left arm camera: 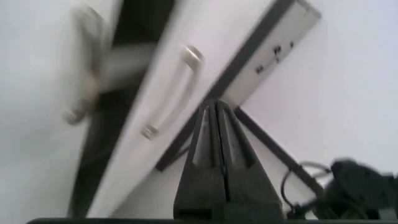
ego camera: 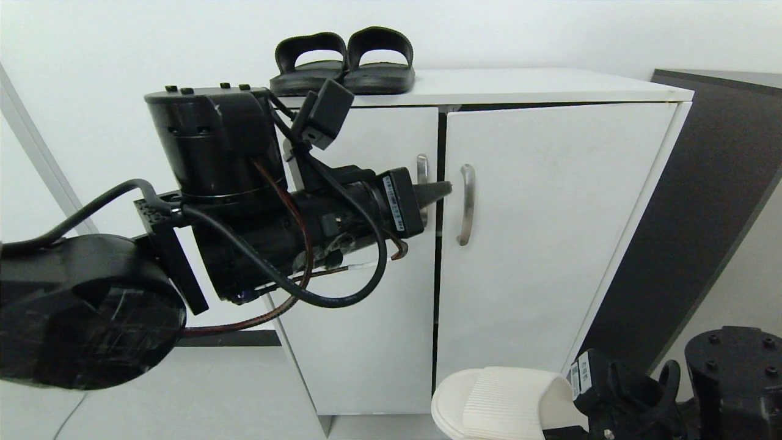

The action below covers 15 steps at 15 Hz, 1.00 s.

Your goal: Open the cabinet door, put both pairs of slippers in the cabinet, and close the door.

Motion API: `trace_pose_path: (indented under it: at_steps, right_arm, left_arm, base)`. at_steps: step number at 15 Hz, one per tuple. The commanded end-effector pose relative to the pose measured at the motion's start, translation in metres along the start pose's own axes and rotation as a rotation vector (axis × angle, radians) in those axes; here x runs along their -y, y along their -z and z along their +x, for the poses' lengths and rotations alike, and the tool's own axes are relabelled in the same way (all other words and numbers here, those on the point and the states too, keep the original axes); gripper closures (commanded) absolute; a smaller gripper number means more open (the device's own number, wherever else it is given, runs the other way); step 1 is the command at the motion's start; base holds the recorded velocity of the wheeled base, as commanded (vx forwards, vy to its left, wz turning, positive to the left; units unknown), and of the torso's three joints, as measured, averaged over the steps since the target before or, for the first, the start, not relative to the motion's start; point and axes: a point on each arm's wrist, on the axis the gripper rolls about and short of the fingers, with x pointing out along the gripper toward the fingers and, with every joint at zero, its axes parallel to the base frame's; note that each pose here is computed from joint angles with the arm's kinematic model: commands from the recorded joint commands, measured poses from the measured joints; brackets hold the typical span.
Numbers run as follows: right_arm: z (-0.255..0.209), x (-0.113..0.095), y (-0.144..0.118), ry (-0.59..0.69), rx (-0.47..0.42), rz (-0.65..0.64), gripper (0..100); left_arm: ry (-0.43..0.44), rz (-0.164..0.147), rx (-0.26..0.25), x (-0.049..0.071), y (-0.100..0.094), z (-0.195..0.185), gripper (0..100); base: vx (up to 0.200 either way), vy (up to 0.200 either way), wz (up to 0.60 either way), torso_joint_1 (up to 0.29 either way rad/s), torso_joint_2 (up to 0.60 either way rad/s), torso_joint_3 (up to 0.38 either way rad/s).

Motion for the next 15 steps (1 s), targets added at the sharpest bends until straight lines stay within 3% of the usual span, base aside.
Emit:
trace_pose_path:
  at_steps: [1, 3, 6, 11, 15]
  right_arm:
    - [0.0, 0.0, 0.0, -0.001, 0.001, -0.001, 100]
    - [0.0, 0.0, 0.0, 0.001, 0.001, -0.001, 100]
    - [0.002, 0.0, 0.001, 0.0, -0.006, 0.002, 100]
    - [0.002, 0.0, 0.001, 0.0, -0.009, 0.003, 100]
    - [0.003, -0.007, 0.003, -0.027, -0.019, -0.009, 100]
  left_arm:
    - [-0.037, -0.003, 0.027, -0.015, -0.004, 0.005, 100]
    - [-0.064, -0.003, 0.038, -0.027, -0.007, 0.012, 100]
    - [-0.068, 0.004, 0.066, -0.034, -0.015, 0.028, 100]
    - [-0.037, 0.017, 0.105, -0.035, -0.027, 0.049, 100]
    - [-0.013, 0.019, 0.095, -0.035, -0.025, 0.058, 100]
  base:
    - [0.0, 0.0, 0.0, 0.0, 0.0, 0.0]
    - [0.0, 0.0, 0.0, 0.0, 0.0, 0.0]
    - [0.0, 0.0, 0.0, 0.0, 0.0, 0.0]
    - [0.0, 0.0, 0.0, 0.0, 0.0, 0.0]
    - [0.0, 0.0, 0.0, 0.0, 0.0, 0.0]
